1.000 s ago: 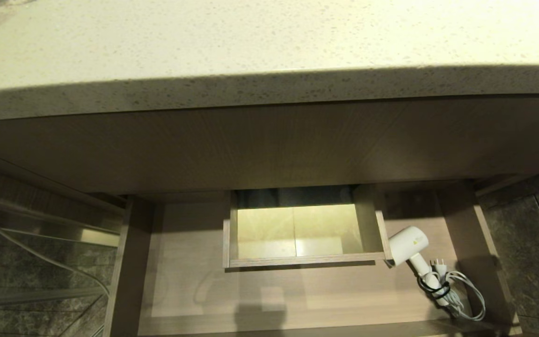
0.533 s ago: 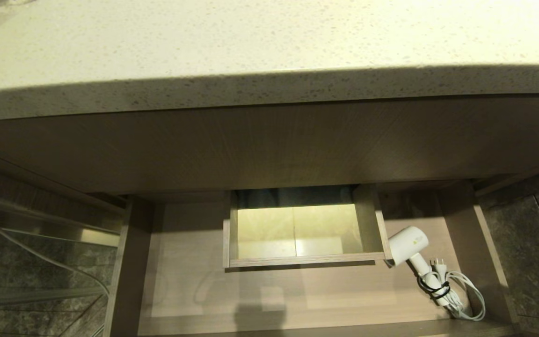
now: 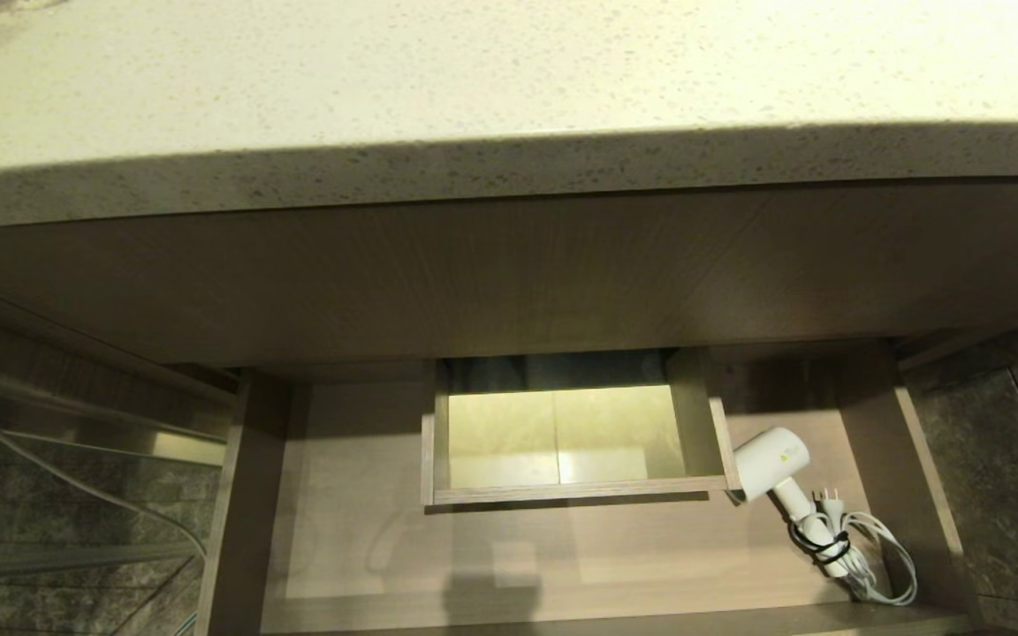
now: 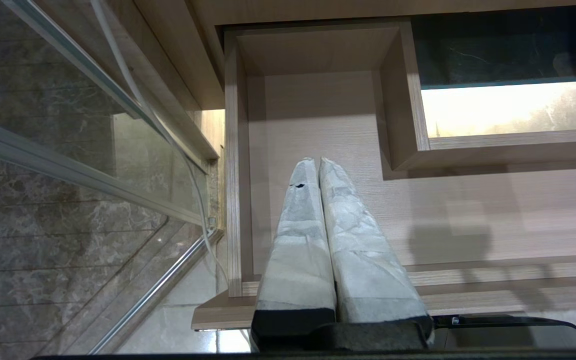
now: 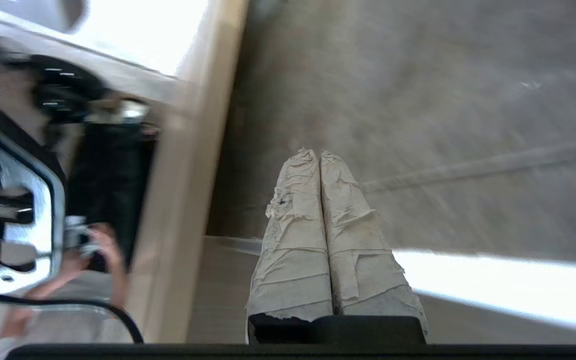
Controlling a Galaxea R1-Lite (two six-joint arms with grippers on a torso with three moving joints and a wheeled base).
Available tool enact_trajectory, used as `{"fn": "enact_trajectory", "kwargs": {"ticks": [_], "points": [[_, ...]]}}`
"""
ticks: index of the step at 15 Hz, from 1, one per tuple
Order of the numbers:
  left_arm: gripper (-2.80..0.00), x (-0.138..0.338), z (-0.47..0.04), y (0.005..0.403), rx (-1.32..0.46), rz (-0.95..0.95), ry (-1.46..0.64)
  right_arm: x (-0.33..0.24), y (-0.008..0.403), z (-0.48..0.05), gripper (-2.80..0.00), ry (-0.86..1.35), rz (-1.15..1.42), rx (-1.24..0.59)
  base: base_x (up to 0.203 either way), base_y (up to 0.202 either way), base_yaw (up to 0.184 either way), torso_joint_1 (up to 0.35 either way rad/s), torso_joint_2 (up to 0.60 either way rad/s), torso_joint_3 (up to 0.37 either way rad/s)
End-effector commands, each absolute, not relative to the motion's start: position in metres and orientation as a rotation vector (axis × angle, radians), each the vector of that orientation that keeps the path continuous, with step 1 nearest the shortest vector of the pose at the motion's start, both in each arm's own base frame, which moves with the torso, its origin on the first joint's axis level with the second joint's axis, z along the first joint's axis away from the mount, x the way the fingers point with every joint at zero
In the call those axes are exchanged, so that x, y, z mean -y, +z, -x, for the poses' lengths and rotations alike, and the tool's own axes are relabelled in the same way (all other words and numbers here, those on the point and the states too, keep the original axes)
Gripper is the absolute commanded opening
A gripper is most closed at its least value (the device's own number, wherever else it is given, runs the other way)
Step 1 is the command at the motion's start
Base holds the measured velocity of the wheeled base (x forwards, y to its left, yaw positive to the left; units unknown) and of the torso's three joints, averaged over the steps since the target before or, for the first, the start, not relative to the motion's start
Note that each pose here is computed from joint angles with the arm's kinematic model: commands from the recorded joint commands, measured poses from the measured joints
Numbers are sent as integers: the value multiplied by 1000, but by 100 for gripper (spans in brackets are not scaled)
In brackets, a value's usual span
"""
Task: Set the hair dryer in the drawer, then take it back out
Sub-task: Close the drawer
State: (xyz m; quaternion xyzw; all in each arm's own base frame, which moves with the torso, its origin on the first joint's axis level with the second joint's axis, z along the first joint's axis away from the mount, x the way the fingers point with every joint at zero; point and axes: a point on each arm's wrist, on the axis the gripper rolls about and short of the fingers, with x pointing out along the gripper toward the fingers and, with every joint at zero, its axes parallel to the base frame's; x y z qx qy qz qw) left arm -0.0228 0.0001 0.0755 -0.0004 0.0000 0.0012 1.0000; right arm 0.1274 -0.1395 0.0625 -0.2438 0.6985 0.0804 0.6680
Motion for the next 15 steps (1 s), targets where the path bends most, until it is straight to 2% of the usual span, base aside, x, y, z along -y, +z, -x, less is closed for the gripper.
{"fn": "enact_trajectory", "kwargs": {"ticks": [1, 6, 15], "points": [[-280, 0, 23, 75, 0, 2, 3, 151, 38, -135, -280, 276, 466, -1628, 0, 0, 0, 0, 0, 0], [-280, 0, 23, 75, 0, 2, 3, 164, 14, -144, -280, 339, 397, -1663, 0, 0, 0, 0, 0, 0], [-280, 0, 23, 75, 0, 2, 3, 195, -10, -175, -280, 295, 428, -1597, 0, 0, 0, 0, 0, 0]]}}
